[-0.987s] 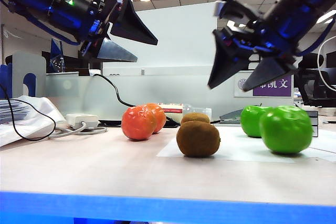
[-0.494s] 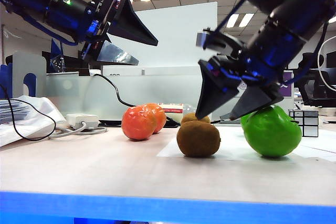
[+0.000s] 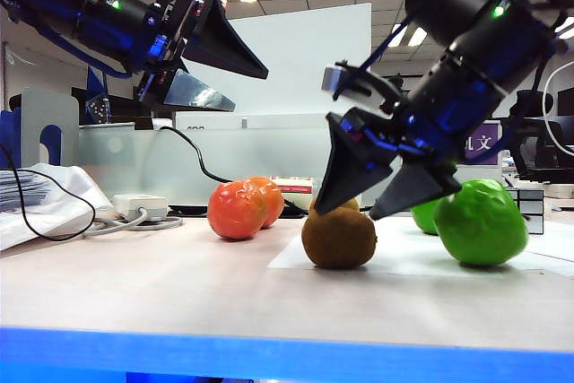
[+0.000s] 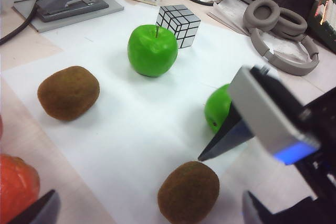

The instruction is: Put the same fruits together.

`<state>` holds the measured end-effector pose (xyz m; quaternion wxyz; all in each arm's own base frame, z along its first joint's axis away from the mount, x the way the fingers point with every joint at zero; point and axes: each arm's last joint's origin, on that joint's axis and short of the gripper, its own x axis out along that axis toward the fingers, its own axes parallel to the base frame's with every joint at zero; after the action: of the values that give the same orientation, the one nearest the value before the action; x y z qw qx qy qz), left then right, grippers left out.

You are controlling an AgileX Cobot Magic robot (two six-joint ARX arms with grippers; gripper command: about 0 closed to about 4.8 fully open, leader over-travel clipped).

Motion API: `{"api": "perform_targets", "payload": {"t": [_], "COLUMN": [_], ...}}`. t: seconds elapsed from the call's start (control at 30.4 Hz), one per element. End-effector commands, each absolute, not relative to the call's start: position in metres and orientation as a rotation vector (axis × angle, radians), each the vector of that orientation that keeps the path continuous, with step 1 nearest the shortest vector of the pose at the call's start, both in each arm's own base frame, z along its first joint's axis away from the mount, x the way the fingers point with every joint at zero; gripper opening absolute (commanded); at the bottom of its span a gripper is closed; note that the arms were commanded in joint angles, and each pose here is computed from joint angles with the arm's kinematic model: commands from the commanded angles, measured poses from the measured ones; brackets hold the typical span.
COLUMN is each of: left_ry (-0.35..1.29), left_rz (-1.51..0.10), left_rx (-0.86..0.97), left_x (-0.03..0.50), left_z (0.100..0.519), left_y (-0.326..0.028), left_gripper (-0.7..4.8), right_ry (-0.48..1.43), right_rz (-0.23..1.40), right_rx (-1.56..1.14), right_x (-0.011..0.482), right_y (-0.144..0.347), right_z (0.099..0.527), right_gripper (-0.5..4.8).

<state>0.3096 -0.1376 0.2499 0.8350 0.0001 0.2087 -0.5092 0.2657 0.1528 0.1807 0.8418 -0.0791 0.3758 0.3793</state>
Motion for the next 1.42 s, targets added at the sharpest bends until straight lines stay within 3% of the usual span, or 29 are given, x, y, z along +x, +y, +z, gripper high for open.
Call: {"api": "perform_targets", "payload": {"t": [0.03, 0.2, 0.39, 0.46, 0.53, 0.66, 1.32, 1.35, 1.42], "left_ry": [0.418, 0.413, 0.413, 0.412, 0.414, 0.437, 0.568, 0.572, 0.58], "left_rz": [-1.081, -1.079, -1.079, -1.08, -1.079, -1.068, -1.068, -1.066, -1.067], "left_rx": [0.011, 0.022, 0.022, 0.025, 0.028, 0.064, 0.158, 0.155, 0.157], "left_x": [0.309, 0.31, 0.31, 0.31, 0.309, 0.308, 0.301, 0.302, 0.301], "left_z": [0.254, 0.254, 0.254, 0.254, 0.253, 0.25, 0.235, 0.235, 0.234], "left_y": [-0.138, -0.137, -0.137, -0.137, -0.137, -0.136, -0.127, -0.126, -0.126], "left_gripper": [4.79, 4.79, 4.79, 4.79, 4.79, 4.79, 4.79, 4.79, 4.79], "right_ry": [0.789, 0.758, 0.696, 0.688, 0.687, 0.688, 0.722, 0.719, 0.715], "right_rz": [0.819, 0.845, 0.859, 0.86, 0.865, 0.866, 0.993, 0.988, 0.986], "right_rx": [-0.169, -0.177, -0.184, -0.183, -0.181, -0.176, -0.236, -0.246, -0.255], "right_x": [0.266, 0.265, 0.265, 0.266, 0.266, 0.266, 0.243, 0.242, 0.241], "right_y": [0.156, 0.163, 0.171, 0.171, 0.172, 0.172, 0.215, 0.218, 0.221], "right_z": [0.179, 0.18, 0.184, 0.184, 0.184, 0.184, 0.163, 0.161, 0.16], "right_gripper": [4.79, 4.62, 1.62, 1.13, 1.3, 4.79, 4.79, 4.65, 2.91]}}
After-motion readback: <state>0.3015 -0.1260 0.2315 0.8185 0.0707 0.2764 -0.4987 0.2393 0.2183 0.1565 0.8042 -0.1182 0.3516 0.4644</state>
